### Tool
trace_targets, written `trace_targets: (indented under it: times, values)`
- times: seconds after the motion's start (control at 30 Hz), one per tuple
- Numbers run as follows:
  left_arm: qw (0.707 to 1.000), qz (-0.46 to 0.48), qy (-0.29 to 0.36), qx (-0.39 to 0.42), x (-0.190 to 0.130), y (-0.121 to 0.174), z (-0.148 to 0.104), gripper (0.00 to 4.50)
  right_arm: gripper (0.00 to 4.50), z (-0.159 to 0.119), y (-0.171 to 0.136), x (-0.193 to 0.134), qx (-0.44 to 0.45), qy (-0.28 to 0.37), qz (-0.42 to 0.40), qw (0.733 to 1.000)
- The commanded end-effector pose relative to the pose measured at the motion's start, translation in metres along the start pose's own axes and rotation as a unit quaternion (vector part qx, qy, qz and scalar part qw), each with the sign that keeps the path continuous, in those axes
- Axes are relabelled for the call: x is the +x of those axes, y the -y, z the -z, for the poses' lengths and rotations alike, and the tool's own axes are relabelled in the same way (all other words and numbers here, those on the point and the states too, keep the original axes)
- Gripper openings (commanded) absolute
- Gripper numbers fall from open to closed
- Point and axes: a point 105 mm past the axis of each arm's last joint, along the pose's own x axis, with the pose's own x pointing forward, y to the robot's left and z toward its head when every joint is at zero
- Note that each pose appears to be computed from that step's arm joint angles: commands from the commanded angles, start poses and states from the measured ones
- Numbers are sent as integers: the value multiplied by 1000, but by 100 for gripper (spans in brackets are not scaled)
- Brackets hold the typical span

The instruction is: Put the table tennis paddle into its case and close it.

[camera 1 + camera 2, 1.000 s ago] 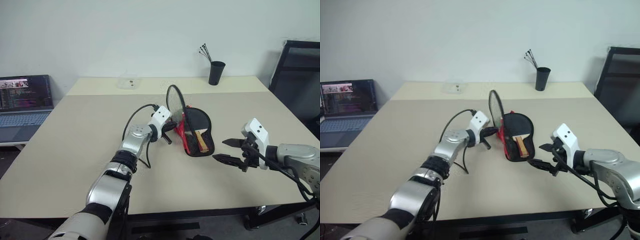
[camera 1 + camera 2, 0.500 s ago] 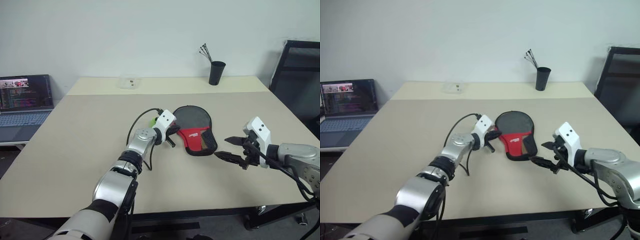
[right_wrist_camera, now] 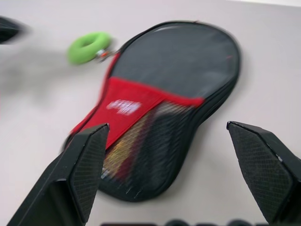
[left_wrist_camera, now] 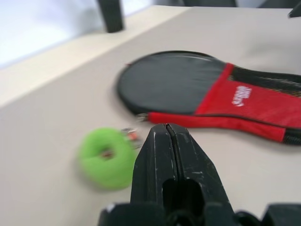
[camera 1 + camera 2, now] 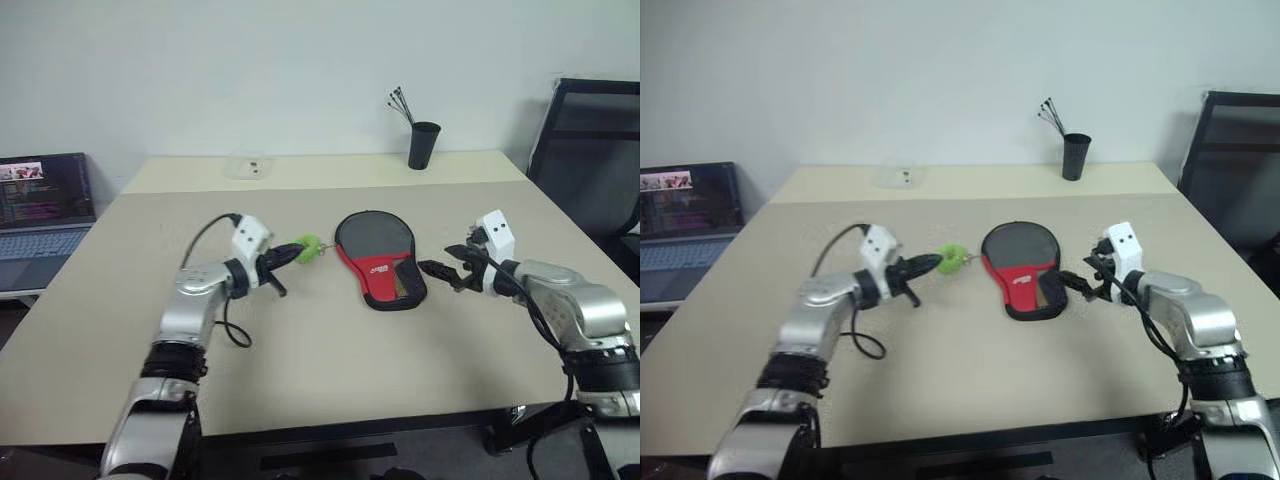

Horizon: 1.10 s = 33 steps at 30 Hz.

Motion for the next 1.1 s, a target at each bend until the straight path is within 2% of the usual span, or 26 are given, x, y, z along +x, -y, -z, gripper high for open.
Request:
trace_targets:
  times: [0.03, 0.2, 0.47, 0.7, 1.1]
  values:
    - [999, -25, 22, 10, -10, -4, -20, 1, 438, -4, 2, 17, -7, 8, -4, 1000]
    - [999, -32, 16, 9, -15, 1, -21, 1, 438, 9, 13, 37, 2, -11, 13, 1000]
    - [999, -40, 11, 18, -17, -1, -24, 1, 438, 26, 28, 50, 10, -41, 33, 999]
    - [999, -41, 11, 20, -16, -1, -26, 1, 438, 30, 20, 59, -16, -68, 9, 998]
    - [999, -42, 6, 23, -17, -2, -23, 1, 438, 47, -6, 76, -8, -113, -39, 993]
